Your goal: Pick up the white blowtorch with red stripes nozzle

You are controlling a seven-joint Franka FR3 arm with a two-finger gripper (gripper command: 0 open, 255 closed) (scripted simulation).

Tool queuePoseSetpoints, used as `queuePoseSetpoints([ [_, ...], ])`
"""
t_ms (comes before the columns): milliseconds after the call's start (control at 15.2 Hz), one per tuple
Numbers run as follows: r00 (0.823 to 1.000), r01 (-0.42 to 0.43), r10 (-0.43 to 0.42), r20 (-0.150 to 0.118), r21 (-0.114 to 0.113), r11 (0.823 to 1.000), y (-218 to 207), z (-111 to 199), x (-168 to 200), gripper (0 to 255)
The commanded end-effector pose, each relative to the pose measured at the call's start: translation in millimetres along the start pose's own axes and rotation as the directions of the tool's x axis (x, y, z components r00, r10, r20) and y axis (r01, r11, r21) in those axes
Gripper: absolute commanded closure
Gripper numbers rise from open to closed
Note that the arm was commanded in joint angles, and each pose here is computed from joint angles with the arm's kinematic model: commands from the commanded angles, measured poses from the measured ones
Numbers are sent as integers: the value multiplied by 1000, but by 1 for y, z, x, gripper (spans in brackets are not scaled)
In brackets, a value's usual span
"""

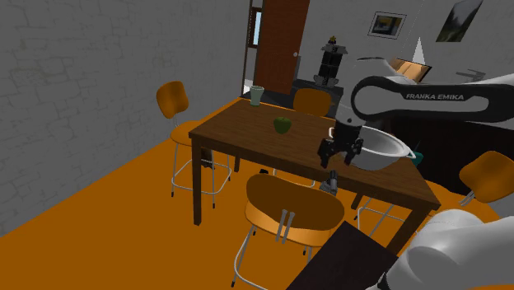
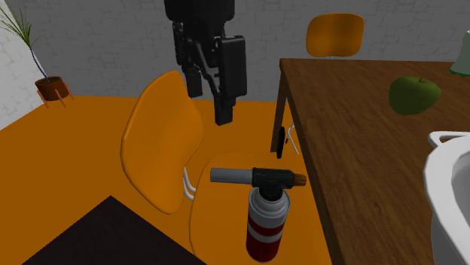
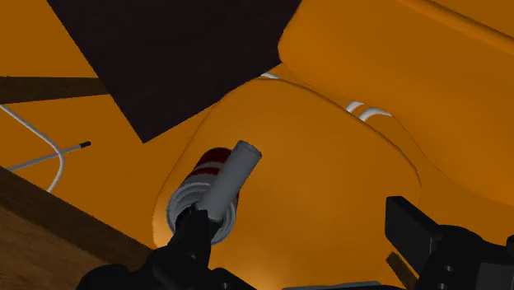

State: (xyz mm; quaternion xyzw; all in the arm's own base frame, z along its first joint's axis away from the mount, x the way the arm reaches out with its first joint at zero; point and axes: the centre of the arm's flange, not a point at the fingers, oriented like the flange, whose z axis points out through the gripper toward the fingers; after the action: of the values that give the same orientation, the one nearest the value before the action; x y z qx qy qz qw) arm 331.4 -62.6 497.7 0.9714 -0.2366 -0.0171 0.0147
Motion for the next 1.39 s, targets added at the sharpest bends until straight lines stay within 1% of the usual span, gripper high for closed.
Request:
queuePoseSetpoints([
  [0,991,-134,134,2,17,991,16,20,15,0],
  [66,980,-197,197,5,25,980,24,29,21,0],
  [132,966,-259,259,9,33,965,32,39,27,0],
  [198,947,-320,320,13,41,946,41,48,32,0],
  [264,925,-380,380,17,48,924,50,58,37,0],
  [330,899,-438,438,22,55,897,59,68,41,0],
  [462,841,-541,540,32,67,838,76,86,47,0],
  [924,841,-541,540,32,67,838,75,123,48,0],
  [1056,841,-541,540,32,67,838,75,126,48,0],
  [1122,841,-541,540,32,67,838,75,125,48,255],
  [1320,841,-541,540,32,67,838,74,125,48,255],
])
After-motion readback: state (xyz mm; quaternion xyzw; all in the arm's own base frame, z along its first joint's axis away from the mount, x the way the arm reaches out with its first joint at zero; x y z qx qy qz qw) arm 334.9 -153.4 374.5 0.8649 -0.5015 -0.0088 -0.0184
